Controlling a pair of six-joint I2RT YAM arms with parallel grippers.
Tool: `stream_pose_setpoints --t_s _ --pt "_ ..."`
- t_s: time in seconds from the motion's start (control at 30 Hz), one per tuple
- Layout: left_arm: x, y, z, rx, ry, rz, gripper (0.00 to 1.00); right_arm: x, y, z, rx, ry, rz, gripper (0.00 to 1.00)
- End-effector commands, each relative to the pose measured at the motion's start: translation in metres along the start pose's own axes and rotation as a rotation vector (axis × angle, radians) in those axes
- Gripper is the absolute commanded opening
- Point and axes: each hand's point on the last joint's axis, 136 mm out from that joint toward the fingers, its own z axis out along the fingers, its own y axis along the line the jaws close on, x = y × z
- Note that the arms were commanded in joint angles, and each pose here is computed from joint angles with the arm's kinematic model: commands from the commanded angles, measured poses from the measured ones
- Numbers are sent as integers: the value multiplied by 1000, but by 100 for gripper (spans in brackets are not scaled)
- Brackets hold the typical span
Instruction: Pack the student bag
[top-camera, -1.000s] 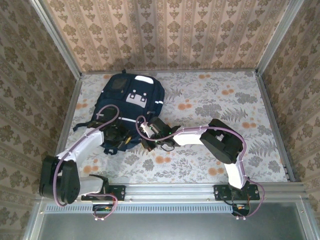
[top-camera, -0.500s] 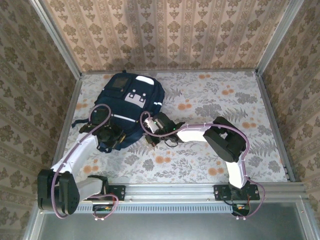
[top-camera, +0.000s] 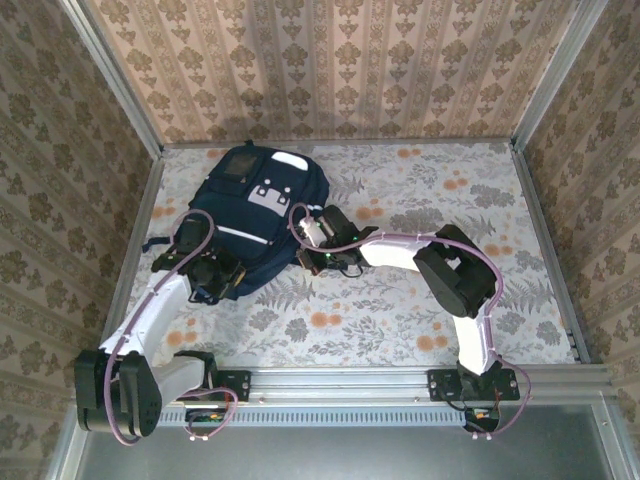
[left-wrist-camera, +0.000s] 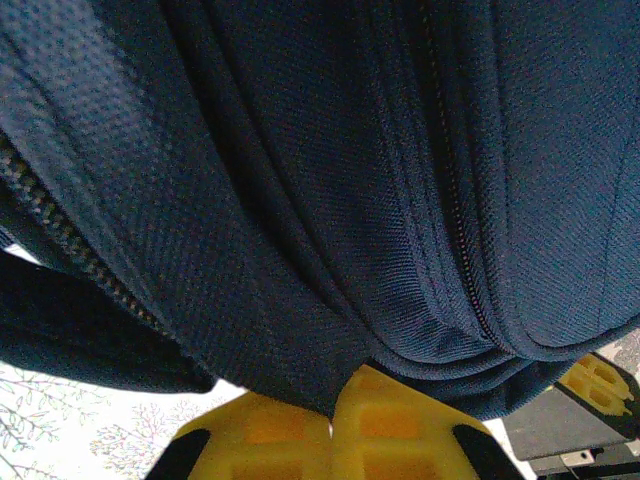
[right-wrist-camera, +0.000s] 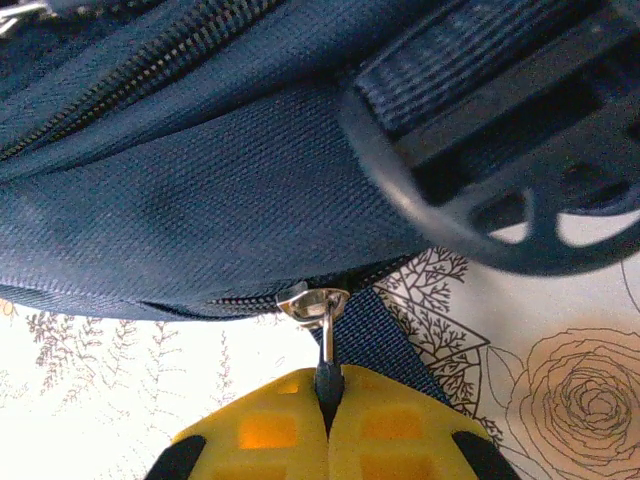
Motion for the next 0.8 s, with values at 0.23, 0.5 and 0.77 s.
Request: stream_pose_setpoints --t_s 0.23,0.5,0.77 --pt "-2 12 1 -26 -8 15 0 -13 -74 -7 171 -26 259 0" --pt "13 -29 26 -10 62 119 0 -22 -98 -19 148 -87 392 0" --pt "71 -96 66 7 207 289 0 -15 -117 -67 327 -147 413 45"
